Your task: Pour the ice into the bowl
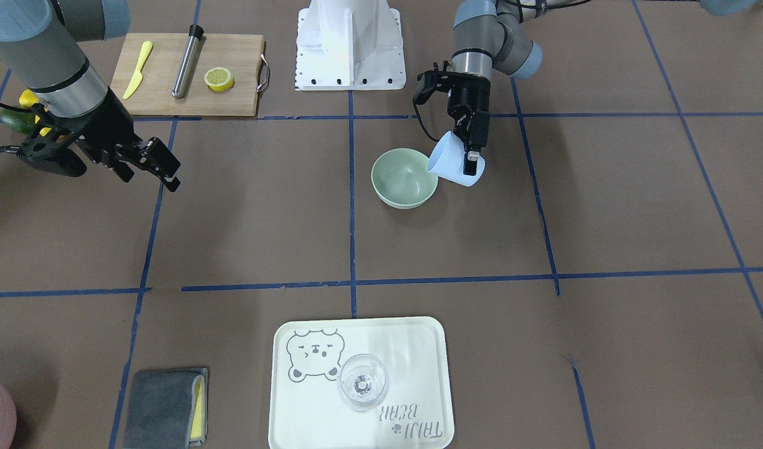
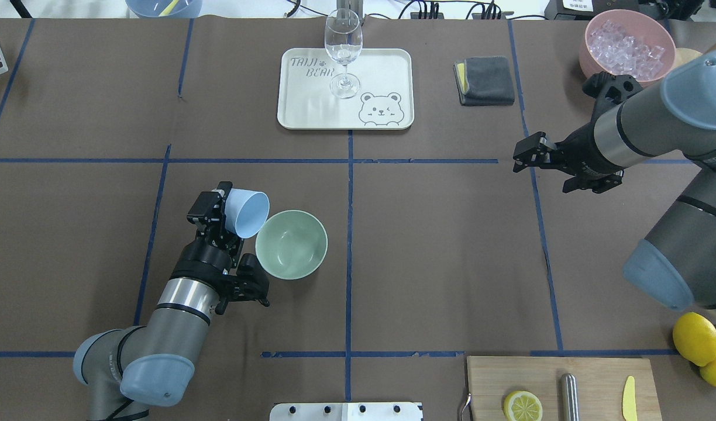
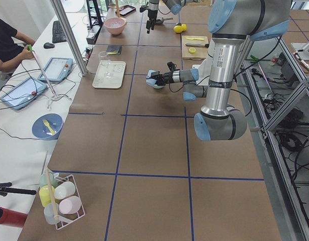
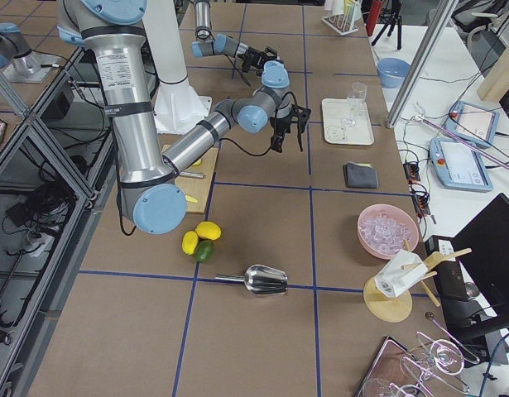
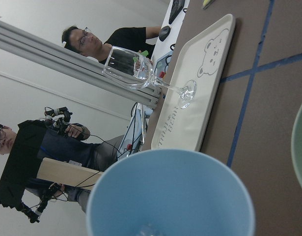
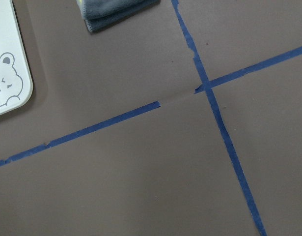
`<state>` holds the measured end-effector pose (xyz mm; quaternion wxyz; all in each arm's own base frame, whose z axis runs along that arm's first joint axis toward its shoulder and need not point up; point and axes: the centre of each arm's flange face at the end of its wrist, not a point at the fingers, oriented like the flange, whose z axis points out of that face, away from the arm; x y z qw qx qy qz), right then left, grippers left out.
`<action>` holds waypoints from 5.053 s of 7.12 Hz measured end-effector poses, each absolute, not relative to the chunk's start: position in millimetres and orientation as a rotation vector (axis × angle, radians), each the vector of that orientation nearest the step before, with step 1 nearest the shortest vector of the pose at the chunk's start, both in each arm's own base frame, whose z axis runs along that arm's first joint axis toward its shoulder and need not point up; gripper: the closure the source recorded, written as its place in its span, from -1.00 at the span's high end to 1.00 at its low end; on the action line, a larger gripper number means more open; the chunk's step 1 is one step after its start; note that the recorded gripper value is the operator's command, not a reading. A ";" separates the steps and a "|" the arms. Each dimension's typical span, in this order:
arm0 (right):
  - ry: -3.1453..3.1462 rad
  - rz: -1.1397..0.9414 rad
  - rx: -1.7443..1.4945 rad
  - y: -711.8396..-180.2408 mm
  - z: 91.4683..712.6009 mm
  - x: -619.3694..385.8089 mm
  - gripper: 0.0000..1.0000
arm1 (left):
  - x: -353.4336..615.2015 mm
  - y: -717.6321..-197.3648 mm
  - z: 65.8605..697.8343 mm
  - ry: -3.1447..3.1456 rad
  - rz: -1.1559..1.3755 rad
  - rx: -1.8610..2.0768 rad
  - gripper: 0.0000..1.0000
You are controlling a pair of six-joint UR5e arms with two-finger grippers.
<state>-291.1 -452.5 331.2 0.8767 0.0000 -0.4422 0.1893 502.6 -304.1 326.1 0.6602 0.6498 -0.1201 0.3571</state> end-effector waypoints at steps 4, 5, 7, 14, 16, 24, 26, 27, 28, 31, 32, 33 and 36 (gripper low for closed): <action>-0.909 0.403 -0.006 -450.7 339.9 -288.8 1.00 | 528.3 -292.6 311.7 -0.544 1.153 1.341 -1.00; -0.900 0.406 -0.010 -449.6 345.1 -287.7 1.00 | 536.7 -289.7 307.7 -0.605 1.228 1.305 -1.00; -0.892 0.413 -0.014 -449.3 350.4 -285.3 1.00 | 547.6 -281.4 307.6 -0.732 1.331 1.248 -1.00; -0.916 0.413 -0.002 -450.2 350.5 -280.6 1.00 | 539.3 -275.5 298.3 -0.793 1.312 1.253 -1.00; -0.934 0.404 0.011 -451.4 346.9 -281.4 1.00 | 526.5 -275.3 295.6 -0.567 1.056 1.325 -1.00; -0.975 0.394 0.066 -465.2 323.6 -269.2 1.00 | 442.6 -266.9 432.4 0.251 0.040 1.197 -1.00; -0.980 0.390 0.074 -466.7 319.7 -269.3 1.00 | 428.0 -264.6 460.0 0.369 -0.150 1.126 -1.00; -0.983 0.387 0.077 -467.1 317.6 -269.5 1.00 | 422.2 -264.3 474.3 0.396 -0.217 1.102 -1.00; -0.987 0.385 0.081 -467.9 314.5 -270.0 1.00 | 415.8 -264.4 485.7 0.414 -0.268 1.088 -1.00; -0.990 0.383 0.085 -468.6 311.8 -270.5 1.00 | 395.3 -267.1 516.8 0.468 -0.385 1.067 -1.00; -0.991 0.383 0.086 -468.3 310.9 -270.2 1.00 | 384.2 -267.7 534.5 0.516 -0.422 1.064 -1.00; -0.993 0.382 0.088 -467.9 309.9 -269.8 1.00 | 364.7 -266.7 554.3 0.575 -0.452 1.064 -1.00; -0.995 0.383 0.095 -467.1 307.7 -268.7 1.00 | 320.3 -268.7 600.4 0.682 -0.436 1.110 -1.00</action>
